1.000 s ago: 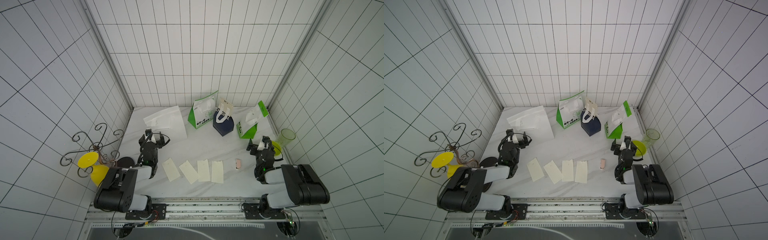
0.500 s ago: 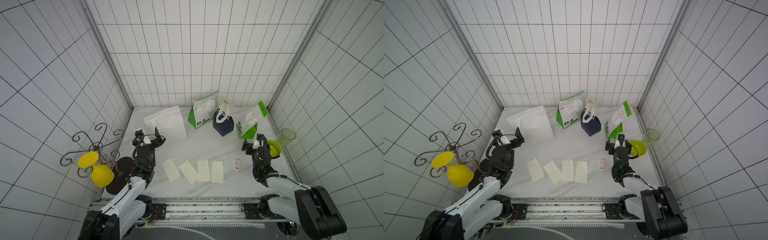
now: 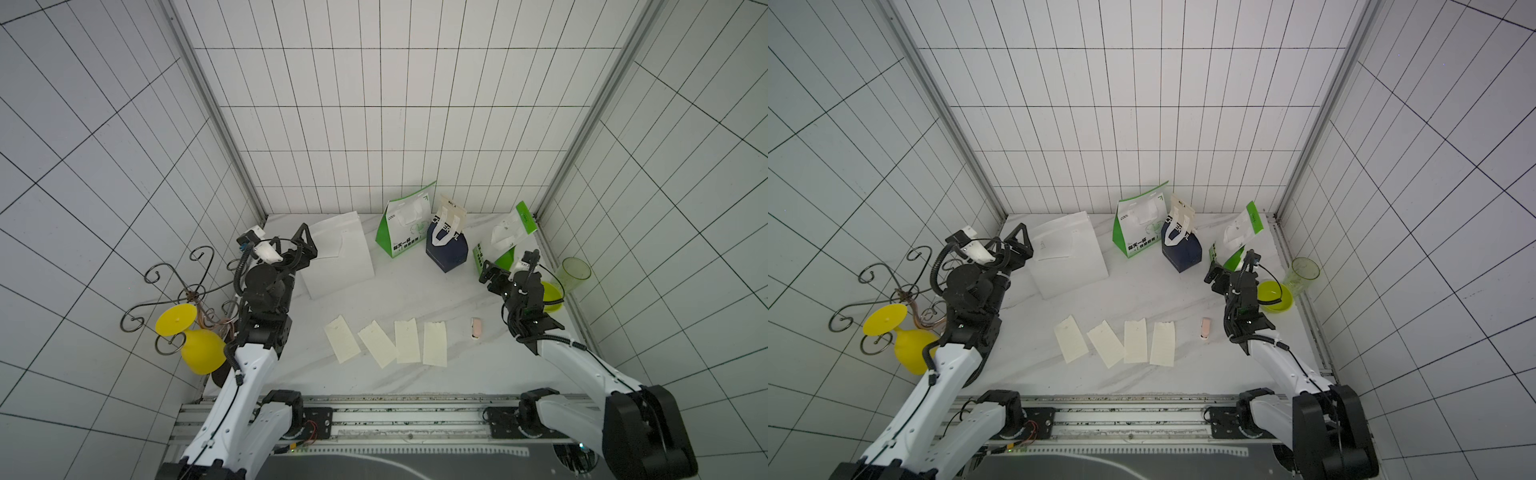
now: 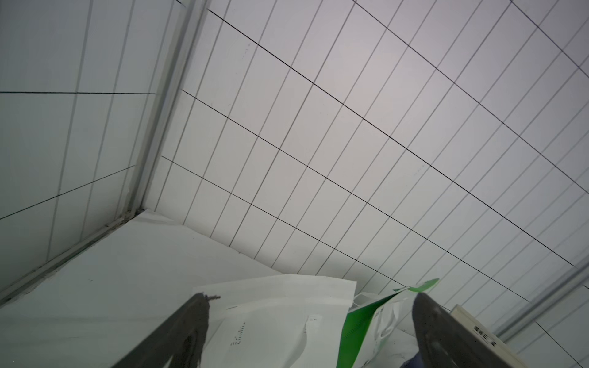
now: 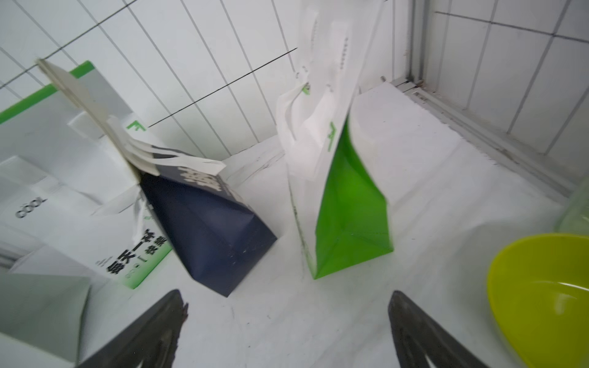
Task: Staple the receipts to the bags
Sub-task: Move the takeout bag to the center of the board.
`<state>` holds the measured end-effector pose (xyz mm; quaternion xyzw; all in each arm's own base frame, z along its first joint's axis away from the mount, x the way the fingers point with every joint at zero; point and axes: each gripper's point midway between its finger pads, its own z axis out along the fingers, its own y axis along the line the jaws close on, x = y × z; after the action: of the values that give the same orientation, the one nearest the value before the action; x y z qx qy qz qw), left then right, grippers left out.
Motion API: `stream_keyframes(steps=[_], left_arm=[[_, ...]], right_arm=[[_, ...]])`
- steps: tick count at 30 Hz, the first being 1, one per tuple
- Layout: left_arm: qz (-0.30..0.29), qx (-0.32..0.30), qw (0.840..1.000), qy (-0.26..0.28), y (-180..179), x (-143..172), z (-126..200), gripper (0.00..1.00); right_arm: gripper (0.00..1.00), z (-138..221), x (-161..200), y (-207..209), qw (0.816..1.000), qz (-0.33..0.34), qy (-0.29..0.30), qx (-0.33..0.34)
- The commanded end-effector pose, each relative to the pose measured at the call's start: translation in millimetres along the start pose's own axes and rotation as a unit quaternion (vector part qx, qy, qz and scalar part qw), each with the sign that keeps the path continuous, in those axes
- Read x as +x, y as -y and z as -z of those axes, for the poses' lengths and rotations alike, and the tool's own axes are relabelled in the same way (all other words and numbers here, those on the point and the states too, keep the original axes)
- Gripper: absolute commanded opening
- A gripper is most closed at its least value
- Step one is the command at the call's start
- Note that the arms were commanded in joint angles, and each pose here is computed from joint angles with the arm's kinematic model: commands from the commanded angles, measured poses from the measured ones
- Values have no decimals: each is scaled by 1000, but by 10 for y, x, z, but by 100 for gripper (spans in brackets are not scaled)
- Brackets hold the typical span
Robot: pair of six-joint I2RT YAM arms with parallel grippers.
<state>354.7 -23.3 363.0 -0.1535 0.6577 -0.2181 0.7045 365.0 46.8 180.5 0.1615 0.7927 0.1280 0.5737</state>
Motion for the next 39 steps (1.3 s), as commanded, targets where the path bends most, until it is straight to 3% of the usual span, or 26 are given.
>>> stream_keyframes(steps=[1, 4, 11, 14, 17, 19, 21, 24, 29, 33, 39], left_arm=[[-45, 98, 990, -89, 419, 106, -258, 97], [-94, 116, 974, -171, 499, 275, -586, 87], [-172, 93, 953, -232, 443, 349, -1138, 83], [-164, 62, 950, -256, 383, 384, -1174, 77], [-180, 72, 955, -227, 447, 410, -1120, 77], [-188, 60, 951, -237, 375, 435, -1158, 77], [-169, 51, 954, -244, 328, 400, -1146, 74], [-134, 53, 966, -213, 365, 308, -1004, 75], [-86, 26, 979, -180, 223, 376, -681, 76], [-55, 6, 987, -149, 110, 396, -446, 77], [-55, 25, 991, -120, 299, 329, -243, 77]], right_arm=[[100, -21, -89, -463, 996, 29, -35, -77], [100, -60, 115, -591, 990, 46, -73, -111], [98, -97, 308, -945, 972, 83, -110, -188], [95, -90, 228, -1336, 957, 103, -102, -253], [86, -104, 165, -1834, 932, 125, -105, -323], [85, -95, 126, -2126, 917, 138, -101, -361], [85, -104, 108, -2485, 896, 157, -94, -403], [82, -207, 160, -2868, 878, 166, -92, -439], [74, -461, 275, -3292, 857, 152, -93, -483], [73, -623, 473, -3571, 840, 147, -103, -512], [70, -919, 763, -3766, 832, 127, -112, -529]])
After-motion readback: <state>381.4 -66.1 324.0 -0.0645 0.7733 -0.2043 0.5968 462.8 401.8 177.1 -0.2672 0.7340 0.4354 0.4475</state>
